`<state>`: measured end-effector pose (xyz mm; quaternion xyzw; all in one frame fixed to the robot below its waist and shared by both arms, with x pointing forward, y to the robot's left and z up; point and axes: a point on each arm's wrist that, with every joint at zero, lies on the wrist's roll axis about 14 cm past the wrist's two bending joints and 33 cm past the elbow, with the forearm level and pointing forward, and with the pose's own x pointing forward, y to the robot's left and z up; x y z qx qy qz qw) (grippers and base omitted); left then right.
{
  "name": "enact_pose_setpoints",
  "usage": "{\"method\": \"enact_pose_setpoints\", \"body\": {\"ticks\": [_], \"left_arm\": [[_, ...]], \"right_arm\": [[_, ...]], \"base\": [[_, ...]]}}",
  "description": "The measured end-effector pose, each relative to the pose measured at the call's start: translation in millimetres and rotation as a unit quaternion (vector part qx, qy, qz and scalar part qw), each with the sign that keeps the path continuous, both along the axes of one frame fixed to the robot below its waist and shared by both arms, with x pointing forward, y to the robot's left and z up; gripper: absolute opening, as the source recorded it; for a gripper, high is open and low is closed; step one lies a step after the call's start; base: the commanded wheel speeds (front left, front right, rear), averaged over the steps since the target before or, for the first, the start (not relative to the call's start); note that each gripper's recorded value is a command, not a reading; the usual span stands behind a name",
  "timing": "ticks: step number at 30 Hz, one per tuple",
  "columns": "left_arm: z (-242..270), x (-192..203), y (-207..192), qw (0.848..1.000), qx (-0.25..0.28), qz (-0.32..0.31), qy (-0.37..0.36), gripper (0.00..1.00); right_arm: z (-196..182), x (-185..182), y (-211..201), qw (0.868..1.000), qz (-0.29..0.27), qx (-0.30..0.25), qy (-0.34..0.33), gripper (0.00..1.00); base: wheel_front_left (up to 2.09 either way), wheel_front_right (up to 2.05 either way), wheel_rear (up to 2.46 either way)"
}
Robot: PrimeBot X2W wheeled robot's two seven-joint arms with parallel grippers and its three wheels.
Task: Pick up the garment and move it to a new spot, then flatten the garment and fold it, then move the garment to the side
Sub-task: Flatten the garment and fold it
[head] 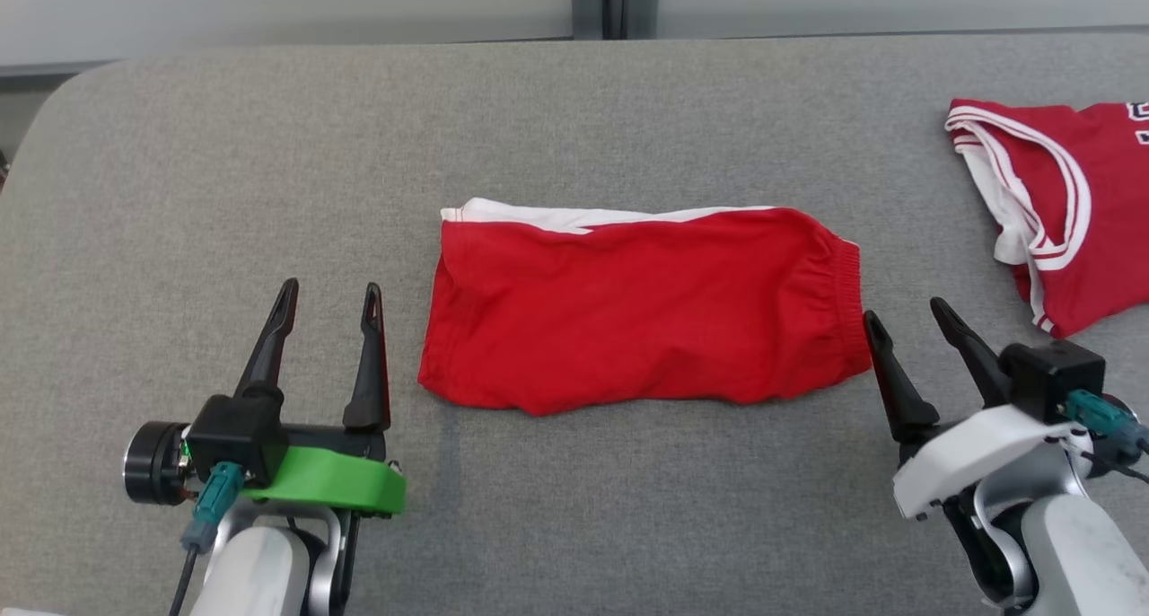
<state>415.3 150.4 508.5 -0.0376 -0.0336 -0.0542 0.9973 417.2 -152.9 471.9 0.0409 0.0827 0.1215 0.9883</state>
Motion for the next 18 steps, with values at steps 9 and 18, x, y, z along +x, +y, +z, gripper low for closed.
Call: {"method": "enact_pose_setpoints", "body": {"ticks": [9, 18], "left_arm": [[-13.9, 15.4, 5.9, 1.000, 0.002, 0.007, 0.009, 1.00], [-20.6, 19.4, 5.7, 1.000, 0.003, 0.009, 0.016, 1.00]], "right_arm": [[-70.0, 30.9, 26.3, 0.994, 0.033, -0.004, 0.100, 1.00], [-92.1, 39.0, 30.3, 0.991, 0.027, 0.016, 0.127, 0.98]], "base": [[0.00, 0.00, 0.00], [0.00, 0.00, 0.00]]}}
